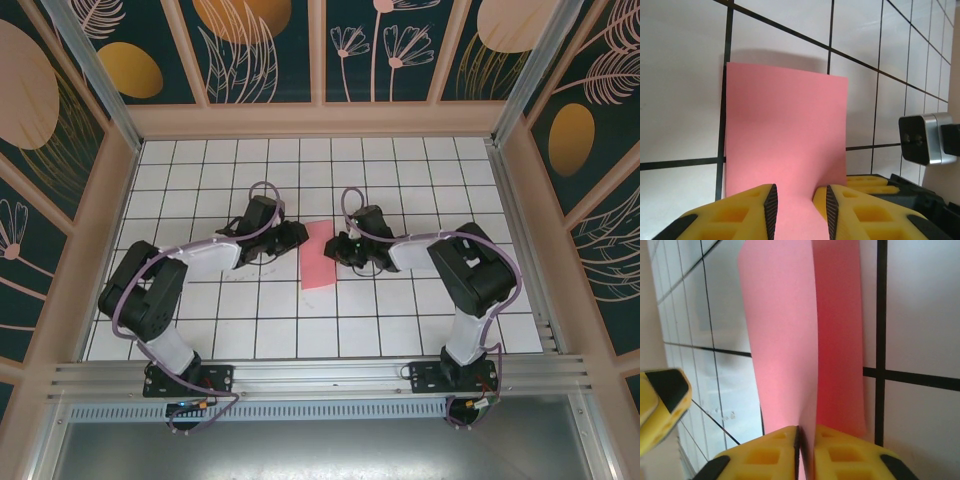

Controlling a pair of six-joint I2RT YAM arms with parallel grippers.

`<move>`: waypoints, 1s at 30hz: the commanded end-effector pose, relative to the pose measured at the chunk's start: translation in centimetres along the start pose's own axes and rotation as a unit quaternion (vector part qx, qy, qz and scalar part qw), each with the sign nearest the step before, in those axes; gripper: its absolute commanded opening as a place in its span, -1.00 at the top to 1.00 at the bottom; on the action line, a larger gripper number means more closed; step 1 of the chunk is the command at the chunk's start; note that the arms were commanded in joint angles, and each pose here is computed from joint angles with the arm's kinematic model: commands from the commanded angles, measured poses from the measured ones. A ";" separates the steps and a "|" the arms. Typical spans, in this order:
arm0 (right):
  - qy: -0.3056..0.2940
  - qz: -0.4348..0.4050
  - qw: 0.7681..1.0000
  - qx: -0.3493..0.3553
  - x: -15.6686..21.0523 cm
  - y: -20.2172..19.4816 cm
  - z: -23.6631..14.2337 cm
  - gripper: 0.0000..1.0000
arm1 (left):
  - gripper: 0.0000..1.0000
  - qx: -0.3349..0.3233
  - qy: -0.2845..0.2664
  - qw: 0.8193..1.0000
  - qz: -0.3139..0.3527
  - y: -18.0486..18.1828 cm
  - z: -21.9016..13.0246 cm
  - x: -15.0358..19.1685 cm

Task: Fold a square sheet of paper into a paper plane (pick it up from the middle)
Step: Third fold the triangle at the center of the table.

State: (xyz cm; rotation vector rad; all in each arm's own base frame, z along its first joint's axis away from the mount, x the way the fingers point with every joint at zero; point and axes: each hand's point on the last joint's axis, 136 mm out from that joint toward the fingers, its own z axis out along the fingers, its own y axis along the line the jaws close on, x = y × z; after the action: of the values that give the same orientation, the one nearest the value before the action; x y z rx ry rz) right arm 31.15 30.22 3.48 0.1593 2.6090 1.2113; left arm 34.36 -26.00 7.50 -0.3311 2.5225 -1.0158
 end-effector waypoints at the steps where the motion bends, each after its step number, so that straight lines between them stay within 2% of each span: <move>1: -0.023 0.026 0.999 -0.034 -0.3 1.3 -0.6 0.74 | 0.29 0.022 -0.024 0.999 0.011 -0.8 -1.2 -0.6; 8: -0.059 0.061 0.996 -0.021 0.3 1.5 -1.6 0.79 | 0.23 0.036 -0.035 0.998 0.034 -1.0 -2.8 -0.1; 13: -0.040 0.030 0.999 -0.022 0.4 2.2 -2.0 0.40 | 0.19 0.047 -0.027 0.996 0.073 -1.1 -3.7 1.3; 19: -0.007 -0.002 1.000 -0.025 -0.1 2.7 -1.6 0.33 | 0.14 0.039 -0.004 0.986 0.162 -1.8 -3.8 4.3; 24: -0.002 0.004 1.000 -0.015 -1.0 2.1 -1.3 0.33 | 0.06 0.005 -0.003 0.968 0.252 -2.1 -3.9 6.9; 30: 0.013 0.005 1.000 -0.022 -1.5 2.5 -0.7 0.49 | -0.15 -0.035 -0.007 0.924 0.381 -3.6 -3.5 10.6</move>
State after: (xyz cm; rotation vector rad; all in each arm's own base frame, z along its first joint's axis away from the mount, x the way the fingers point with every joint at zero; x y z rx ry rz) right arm 32.20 30.39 5.88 0.1942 2.5860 1.2563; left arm 23.98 -30.24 9.49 0.4462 2.3846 -0.7857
